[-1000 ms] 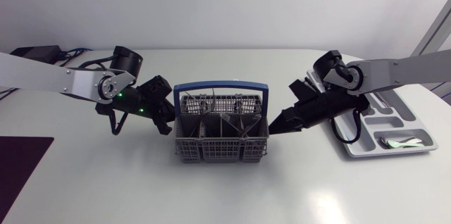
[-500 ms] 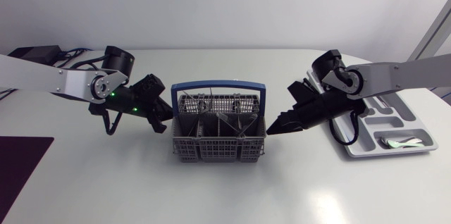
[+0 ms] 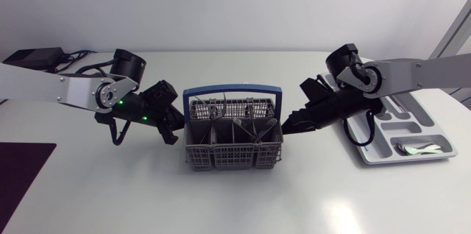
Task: Sort the cutlery from the basket into the organizer compartments.
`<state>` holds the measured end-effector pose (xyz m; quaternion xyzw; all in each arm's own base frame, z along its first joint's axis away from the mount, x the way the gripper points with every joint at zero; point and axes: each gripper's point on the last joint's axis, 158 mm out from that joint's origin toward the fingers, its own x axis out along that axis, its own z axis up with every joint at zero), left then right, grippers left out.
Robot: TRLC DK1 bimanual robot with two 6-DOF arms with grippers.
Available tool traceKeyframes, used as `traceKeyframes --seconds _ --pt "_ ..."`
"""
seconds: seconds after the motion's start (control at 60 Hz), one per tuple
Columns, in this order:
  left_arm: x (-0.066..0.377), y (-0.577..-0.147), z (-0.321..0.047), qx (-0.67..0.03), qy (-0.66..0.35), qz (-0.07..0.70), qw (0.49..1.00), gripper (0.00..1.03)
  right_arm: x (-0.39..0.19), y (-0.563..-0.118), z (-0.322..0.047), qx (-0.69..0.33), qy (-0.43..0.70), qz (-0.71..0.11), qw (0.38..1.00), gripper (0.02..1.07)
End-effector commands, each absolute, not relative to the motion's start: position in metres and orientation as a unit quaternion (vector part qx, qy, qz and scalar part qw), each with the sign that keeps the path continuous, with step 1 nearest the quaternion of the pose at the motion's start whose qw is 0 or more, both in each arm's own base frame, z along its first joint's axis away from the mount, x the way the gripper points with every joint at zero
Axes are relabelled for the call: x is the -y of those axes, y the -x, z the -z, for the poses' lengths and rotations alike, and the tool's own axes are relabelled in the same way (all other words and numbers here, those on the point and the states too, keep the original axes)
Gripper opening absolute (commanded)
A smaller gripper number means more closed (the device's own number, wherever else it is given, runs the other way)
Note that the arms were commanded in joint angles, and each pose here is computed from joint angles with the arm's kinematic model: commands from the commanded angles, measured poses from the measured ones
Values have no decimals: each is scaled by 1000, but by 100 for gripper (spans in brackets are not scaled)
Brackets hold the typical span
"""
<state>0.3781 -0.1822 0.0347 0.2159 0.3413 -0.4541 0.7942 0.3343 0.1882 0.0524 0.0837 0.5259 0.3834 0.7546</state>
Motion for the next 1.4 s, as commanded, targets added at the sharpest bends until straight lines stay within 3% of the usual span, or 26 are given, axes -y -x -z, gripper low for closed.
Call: traceKeyframes --seconds 0.0,0.483,0.867,0.95,1.033,1.117,1.25,1.383 --pt "200 -379 -38 -334 -208 472 789 12 -195 -349 -57 -517 -92 -386 758 7" --pt "191 -390 -37 -336 -202 459 797 12 -179 -356 -52 -512 -84 -361 775 7" --pt "165 -358 -76 -304 -204 434 823 12 -155 -334 -77 -457 -32 -326 827 9" --pt "161 -344 -98 -292 -201 427 832 12 -150 -325 -87 -439 -14 -323 838 25" --pt "160 -332 -109 -288 -201 427 833 12 -148 -319 -94 -424 -1 -325 845 26" --pt "161 -319 -117 -286 -202 431 832 12 -146 -314 -101 -410 10 -326 852 34" --pt "165 -301 -121 -287 -206 439 826 12 -143 -306 -111 -389 25 -328 861 35" --pt "171 -289 -129 -281 -213 437 827 12 -147 -296 -121 -369 41 -333 867 50"
